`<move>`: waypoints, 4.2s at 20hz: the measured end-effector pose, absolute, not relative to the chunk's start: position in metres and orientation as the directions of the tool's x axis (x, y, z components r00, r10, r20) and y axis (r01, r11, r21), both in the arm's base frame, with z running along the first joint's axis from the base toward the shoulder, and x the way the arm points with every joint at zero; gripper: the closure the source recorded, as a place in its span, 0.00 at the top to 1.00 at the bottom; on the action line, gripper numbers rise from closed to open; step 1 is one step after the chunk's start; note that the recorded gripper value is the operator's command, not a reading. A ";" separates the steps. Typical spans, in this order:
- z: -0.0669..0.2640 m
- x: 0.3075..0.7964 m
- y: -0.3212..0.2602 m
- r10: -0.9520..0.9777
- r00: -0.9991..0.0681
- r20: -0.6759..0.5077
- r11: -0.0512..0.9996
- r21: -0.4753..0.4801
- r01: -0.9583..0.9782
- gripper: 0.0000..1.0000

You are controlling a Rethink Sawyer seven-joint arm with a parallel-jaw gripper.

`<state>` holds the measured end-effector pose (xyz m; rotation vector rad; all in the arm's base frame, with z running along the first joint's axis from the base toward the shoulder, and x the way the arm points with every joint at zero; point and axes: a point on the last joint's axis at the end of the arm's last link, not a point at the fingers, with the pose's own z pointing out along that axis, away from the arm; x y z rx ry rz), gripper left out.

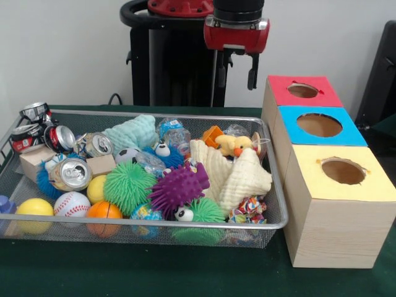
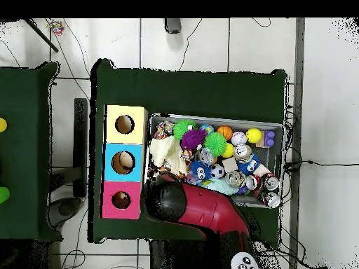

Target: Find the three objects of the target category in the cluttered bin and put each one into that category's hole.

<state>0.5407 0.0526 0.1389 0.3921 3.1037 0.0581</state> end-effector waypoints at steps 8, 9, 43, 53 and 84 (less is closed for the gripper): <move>0.122 0.545 0.049 0.149 -0.989 -0.019 0.989 -0.018 0.150 1.00; 0.121 0.546 0.049 0.145 -0.989 -0.021 0.989 -0.021 0.146 1.00; 0.070 0.573 0.049 0.026 -0.999 -0.019 0.988 -0.153 0.029 1.00; 0.085 0.577 0.083 -0.025 -0.998 -0.049 0.989 -0.150 -0.017 1.00; 0.055 0.587 0.027 0.096 -0.995 -0.011 0.992 -0.083 0.096 1.00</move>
